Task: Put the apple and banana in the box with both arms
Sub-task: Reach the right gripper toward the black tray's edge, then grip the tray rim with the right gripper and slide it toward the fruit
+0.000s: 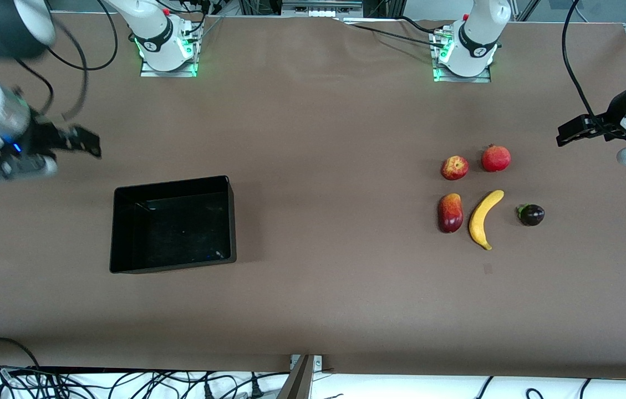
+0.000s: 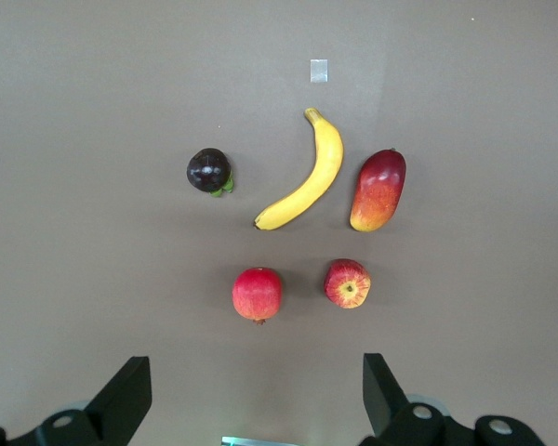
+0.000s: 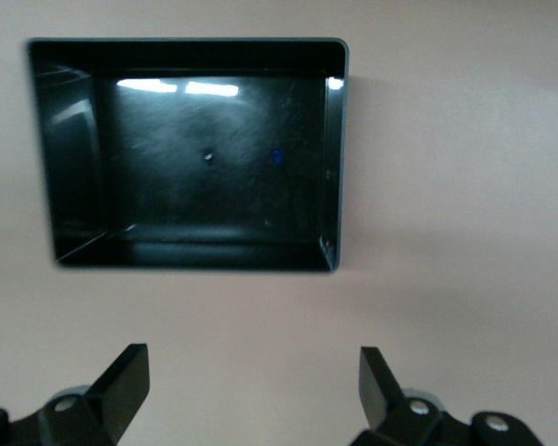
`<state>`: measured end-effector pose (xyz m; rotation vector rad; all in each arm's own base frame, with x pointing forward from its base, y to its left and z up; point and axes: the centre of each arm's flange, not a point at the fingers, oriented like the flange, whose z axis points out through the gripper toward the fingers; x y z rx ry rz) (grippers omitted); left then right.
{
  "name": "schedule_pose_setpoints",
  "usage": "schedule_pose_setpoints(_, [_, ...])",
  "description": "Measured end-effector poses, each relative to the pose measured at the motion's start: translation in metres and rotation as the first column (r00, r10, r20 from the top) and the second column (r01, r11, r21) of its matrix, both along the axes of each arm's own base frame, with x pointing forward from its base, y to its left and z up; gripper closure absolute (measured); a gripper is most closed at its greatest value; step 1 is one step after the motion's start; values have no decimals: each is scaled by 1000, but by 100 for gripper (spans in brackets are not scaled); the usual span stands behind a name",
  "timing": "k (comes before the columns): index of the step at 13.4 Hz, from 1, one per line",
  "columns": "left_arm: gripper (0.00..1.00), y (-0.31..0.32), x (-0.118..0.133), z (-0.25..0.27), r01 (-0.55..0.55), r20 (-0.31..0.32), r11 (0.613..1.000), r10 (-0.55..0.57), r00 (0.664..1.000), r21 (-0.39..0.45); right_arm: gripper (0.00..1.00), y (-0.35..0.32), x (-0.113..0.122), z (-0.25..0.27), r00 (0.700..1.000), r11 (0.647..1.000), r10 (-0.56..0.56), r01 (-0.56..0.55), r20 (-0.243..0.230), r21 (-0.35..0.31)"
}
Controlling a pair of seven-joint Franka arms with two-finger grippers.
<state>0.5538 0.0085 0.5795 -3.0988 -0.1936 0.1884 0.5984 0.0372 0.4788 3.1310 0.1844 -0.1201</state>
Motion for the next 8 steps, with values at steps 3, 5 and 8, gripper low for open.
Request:
schedule_pose_setpoints(3, [0,0,0,0,1,0,1000,-1,1000,0,0,-21,4,-106,1000,1000,-21,21,5,-10])
schedule_pose_setpoints(5, [0,-1,0,-1,1,-1,1000,-1,1000,0,0,-40,8,-149,1000,1000,0,0,12,-19])
schedule_pose_setpoints(8, [0,-1,1,-3,2,-5,1000,-2,1000,0,0,-63,15,-201,1000,999,-9,10,24,-30])
